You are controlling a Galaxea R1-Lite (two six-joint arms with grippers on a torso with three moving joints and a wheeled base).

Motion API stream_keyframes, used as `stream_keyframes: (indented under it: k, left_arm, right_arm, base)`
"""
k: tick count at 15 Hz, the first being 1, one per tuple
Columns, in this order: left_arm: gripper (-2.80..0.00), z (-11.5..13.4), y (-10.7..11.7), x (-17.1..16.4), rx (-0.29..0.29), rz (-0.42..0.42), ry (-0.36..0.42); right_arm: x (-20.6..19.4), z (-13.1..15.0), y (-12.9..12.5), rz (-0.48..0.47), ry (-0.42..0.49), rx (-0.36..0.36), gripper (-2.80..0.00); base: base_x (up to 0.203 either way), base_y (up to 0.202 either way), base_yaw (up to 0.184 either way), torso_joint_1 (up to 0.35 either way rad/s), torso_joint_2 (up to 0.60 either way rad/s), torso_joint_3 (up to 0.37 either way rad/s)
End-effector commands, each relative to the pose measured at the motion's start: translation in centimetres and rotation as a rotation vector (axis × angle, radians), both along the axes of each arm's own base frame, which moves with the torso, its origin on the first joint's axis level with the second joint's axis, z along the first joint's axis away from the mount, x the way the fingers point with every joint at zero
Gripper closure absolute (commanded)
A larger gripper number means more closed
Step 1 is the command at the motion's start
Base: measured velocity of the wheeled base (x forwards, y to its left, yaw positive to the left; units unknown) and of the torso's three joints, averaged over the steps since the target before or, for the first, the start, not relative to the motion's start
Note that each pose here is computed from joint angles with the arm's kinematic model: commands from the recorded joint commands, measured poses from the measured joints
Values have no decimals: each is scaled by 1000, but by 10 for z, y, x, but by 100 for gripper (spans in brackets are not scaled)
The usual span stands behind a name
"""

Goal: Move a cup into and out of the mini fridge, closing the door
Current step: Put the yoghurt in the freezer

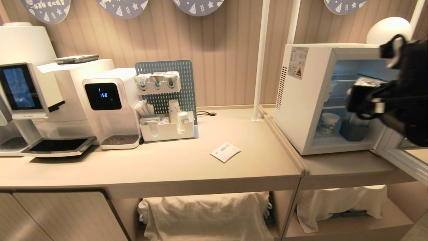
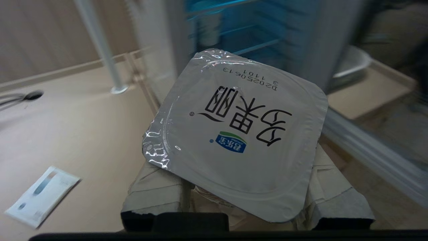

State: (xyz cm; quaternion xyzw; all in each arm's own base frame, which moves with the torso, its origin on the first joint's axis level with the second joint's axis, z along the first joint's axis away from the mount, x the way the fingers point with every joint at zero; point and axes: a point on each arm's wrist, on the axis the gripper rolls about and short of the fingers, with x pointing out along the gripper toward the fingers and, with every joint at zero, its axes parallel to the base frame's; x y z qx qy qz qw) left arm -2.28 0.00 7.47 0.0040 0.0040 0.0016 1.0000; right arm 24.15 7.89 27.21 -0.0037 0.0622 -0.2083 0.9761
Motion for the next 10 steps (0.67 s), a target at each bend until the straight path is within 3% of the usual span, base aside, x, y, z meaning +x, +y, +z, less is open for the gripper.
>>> stream_keyframes:
  k: [1,4,7,8,10]
  left_arm:
    - [0,0,0,0,0,1,3]
    - [0,0,0,0,-2,1,3]
    - [0,0,0,0,0,1,3]
    - [0,0,0,0,0,1,3]
    - [0,0,0,0,1,1,2]
  right_arm:
    - [-91,47,-44,-99,-179,63,0]
    - [-191,33,-87,-302,-242,53,0]
    - [-270,-26,-99,-399,-295,39,0]
    - [-290,-50,-100,-402,-316,30,0]
    - [-308,-94,-97,-278,-376,24,0]
  base:
    - [0,0,0,0,0,0]
    - [0,0,0,0,0,0]
    - [0,0,0,0,0,0]
    - [0,0,0,0,0,0]
    - [0,0,0,0,0,0]
